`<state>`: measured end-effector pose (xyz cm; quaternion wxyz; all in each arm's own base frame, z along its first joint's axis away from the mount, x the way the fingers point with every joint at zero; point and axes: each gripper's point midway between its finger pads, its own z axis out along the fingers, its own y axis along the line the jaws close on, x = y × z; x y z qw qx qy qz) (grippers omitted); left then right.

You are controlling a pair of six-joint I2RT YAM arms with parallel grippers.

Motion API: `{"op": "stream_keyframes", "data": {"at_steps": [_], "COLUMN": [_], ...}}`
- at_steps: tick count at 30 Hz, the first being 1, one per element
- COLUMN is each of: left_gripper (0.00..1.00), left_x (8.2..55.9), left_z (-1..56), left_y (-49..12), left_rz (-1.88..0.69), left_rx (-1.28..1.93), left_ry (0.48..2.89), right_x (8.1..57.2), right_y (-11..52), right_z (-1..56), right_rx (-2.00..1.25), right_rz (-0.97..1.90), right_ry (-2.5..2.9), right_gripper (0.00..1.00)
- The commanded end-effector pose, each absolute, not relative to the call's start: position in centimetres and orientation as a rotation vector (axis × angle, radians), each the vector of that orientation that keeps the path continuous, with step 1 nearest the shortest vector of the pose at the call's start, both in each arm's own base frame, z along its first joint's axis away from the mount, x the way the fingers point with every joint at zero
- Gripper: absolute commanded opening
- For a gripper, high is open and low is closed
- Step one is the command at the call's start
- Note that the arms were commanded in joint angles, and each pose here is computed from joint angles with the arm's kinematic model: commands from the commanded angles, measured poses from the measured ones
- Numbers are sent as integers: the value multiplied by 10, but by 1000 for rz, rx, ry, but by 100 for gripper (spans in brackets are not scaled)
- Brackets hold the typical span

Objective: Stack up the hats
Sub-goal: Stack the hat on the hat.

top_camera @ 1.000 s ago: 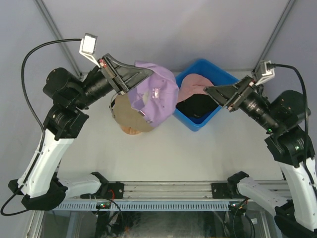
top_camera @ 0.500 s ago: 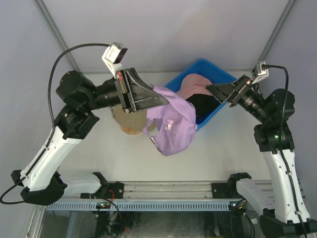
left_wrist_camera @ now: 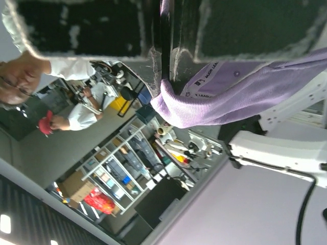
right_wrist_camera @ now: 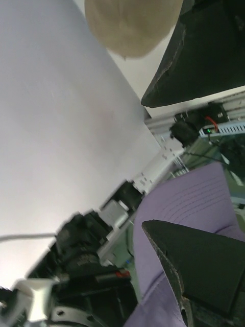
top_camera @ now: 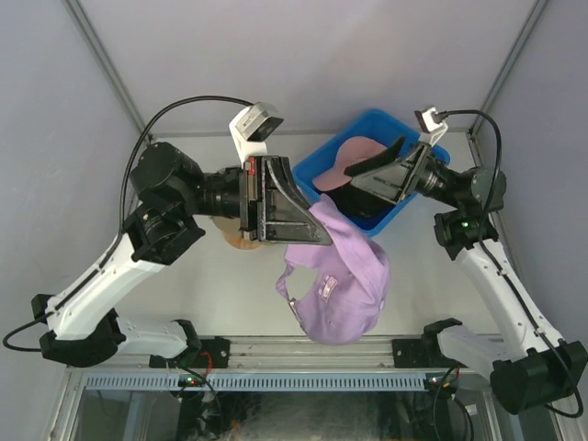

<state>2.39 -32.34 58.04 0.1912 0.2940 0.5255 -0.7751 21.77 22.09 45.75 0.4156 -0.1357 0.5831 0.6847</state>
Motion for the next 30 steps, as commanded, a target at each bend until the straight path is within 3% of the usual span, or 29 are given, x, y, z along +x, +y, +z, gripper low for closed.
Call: {"op": "stream_keyframes", "data": {"at_steps": [1,10,16,23,30], "left_gripper": [0,0,0,0,0], "left_x": [-13,-43,-42,-37,-42], "left_z": [630,667,665,670,681], "left_y": [-294,-259,-247,-227,-220], "left_rz": [-2312,-2462,-2426,-2423,-2457], "left_rx": [917,990,1000,955,967], "left_ry": [1241,973,947,876,821], "right_x": [163,110,80,48,57], "right_y": [242,261,242,236,253], "right_z": [490,504,521,534,517], "right_rx": [-576,-671,-638,-681,-637], "right_rz": [1844,2120,2340,2387,2261], "right_ry": [1274,1114,939,865,975], "right_gripper": [91,91,85,75,76]}}
